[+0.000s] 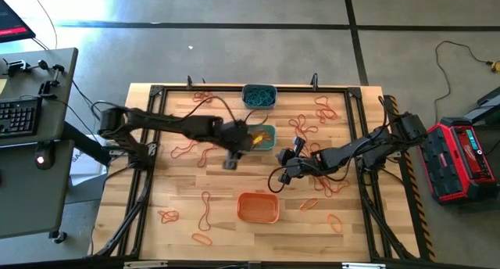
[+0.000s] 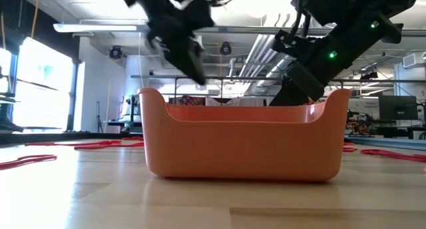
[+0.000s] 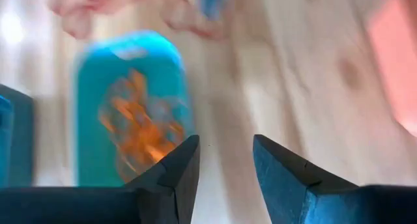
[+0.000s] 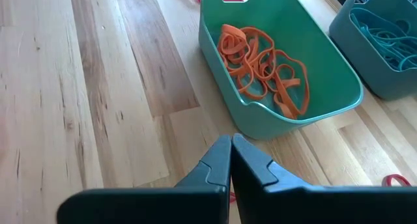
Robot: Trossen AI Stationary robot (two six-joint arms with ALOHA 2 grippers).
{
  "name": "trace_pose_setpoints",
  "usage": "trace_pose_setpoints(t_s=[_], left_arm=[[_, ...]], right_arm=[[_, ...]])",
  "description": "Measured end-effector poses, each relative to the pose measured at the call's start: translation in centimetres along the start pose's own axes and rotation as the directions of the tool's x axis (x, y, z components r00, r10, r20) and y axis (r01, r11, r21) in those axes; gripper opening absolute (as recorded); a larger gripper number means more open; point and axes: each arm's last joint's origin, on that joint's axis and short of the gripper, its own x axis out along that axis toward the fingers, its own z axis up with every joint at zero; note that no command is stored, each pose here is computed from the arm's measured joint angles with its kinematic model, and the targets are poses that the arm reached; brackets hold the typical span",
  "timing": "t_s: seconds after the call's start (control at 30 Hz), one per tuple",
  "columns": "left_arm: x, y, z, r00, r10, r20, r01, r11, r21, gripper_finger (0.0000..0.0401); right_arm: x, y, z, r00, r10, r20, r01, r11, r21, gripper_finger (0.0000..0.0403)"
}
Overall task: Sort rubber bands into baskets
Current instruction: Put the orange rubber band into the green bin
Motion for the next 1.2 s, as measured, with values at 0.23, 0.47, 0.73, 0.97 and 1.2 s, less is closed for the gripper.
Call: trace_pose_setpoints(t_s=[0.23,0.47,0.73,0.97,1.2], left_arm=[[-3.0,-5.5,-2.5,0.980,-0.101,-0.171,0.108,0.994,0.034,0.0139],[-5.6,-11.7,-5.2,0.923,-0.219,-0.318,0.220,0.975,-0.033,0.0139],[-6.7,-17.1,-8.5,0.863,-0.310,-0.400,0.263,0.950,-0.169,0.0135],[-6.3,-20.8,-12.9,0.786,-0.356,-0.505,0.241,0.929,-0.281,0.0098],[-6.8,-23.7,-15.1,0.756,-0.408,-0.512,0.253,0.904,-0.346,0.0080]], right_arm=[[0.0,0.0,0.1,1.000,-0.004,0.007,0.004,1.000,-0.007,0.0000],[0.1,-0.1,0.3,1.000,-0.008,0.019,0.008,1.000,-0.002,0.0000],[0.5,-0.7,0.4,0.999,-0.024,0.021,0.024,1.000,0.000,0.0000],[0.5,-0.7,0.4,0.999,-0.024,0.021,0.025,1.000,-0.014,0.0000],[0.5,-0.7,0.4,0.999,-0.024,0.021,0.024,1.000,-0.013,0.0000]])
